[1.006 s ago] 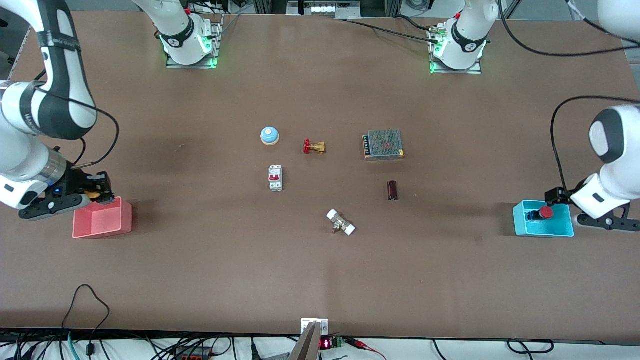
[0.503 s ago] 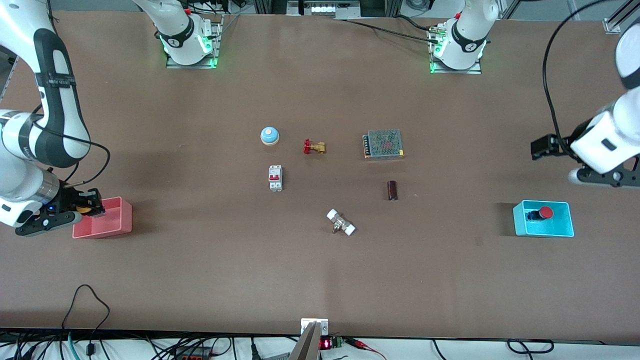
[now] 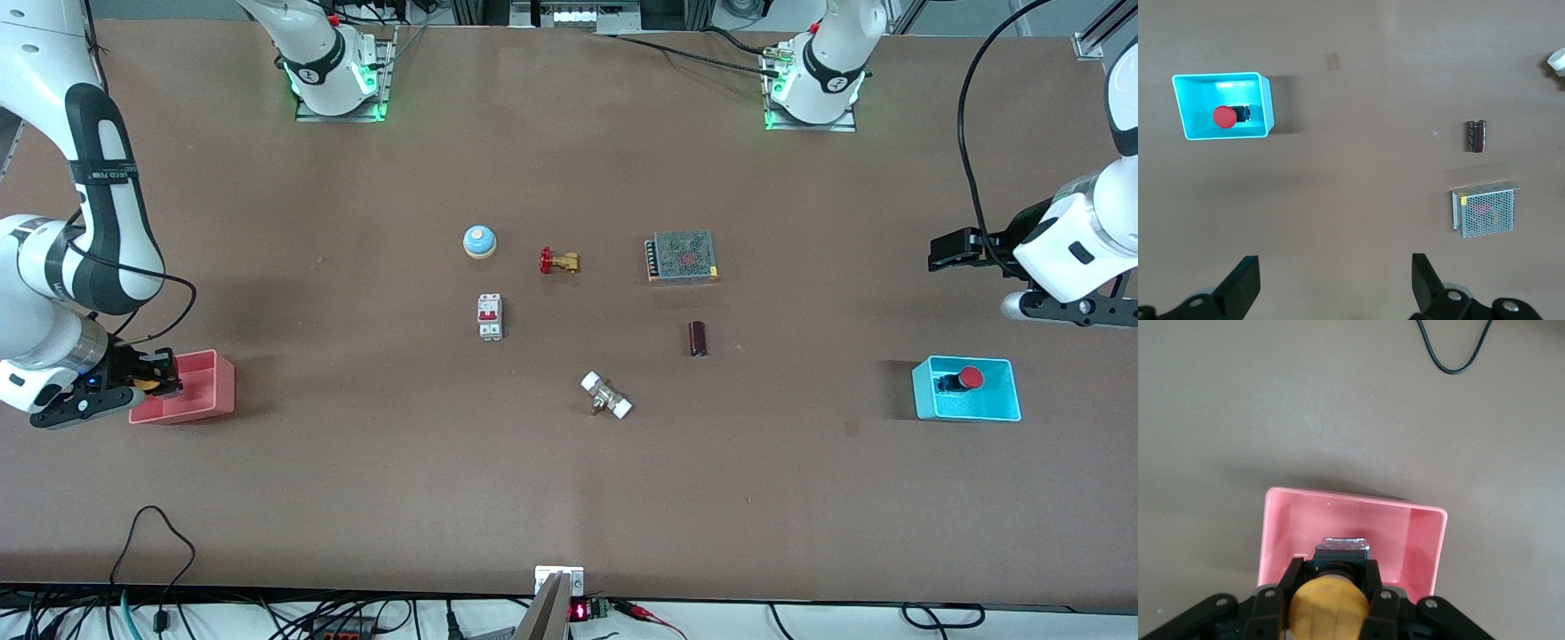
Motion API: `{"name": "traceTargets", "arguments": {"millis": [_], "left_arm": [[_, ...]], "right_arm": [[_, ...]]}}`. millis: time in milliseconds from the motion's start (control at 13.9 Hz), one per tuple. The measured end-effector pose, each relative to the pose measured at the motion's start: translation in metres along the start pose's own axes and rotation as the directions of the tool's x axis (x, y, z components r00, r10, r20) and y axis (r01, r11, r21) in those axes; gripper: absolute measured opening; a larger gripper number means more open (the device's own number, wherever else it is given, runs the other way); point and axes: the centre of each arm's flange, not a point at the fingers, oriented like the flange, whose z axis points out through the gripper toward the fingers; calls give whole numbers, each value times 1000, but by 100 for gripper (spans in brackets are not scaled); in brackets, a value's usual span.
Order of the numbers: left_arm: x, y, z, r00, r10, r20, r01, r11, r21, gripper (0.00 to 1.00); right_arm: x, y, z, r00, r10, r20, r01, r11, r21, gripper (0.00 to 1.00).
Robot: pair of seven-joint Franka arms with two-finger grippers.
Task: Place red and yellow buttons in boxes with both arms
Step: 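Lower the yellow button into the pink box and open the right gripper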
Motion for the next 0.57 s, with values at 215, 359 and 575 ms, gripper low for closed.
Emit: {"name": "traceTargets", "arguments": {"millis": [215,359,575], "left_arm": [[0,-1,0,1000,-2,0,2,1000,0,100],[0,-1,0,1000,-2,0,2,1000,0,100],[0,-1,0,1000,-2,0,2,1000,0,100]], "right_arm": [[-5,8,15,1000,16,-2,-16,1000,2,41],[-8,14,27,999,35,-9,-35,999,16,41],[-13,17,40,999,45,-10,-45,998,49,41]]}}
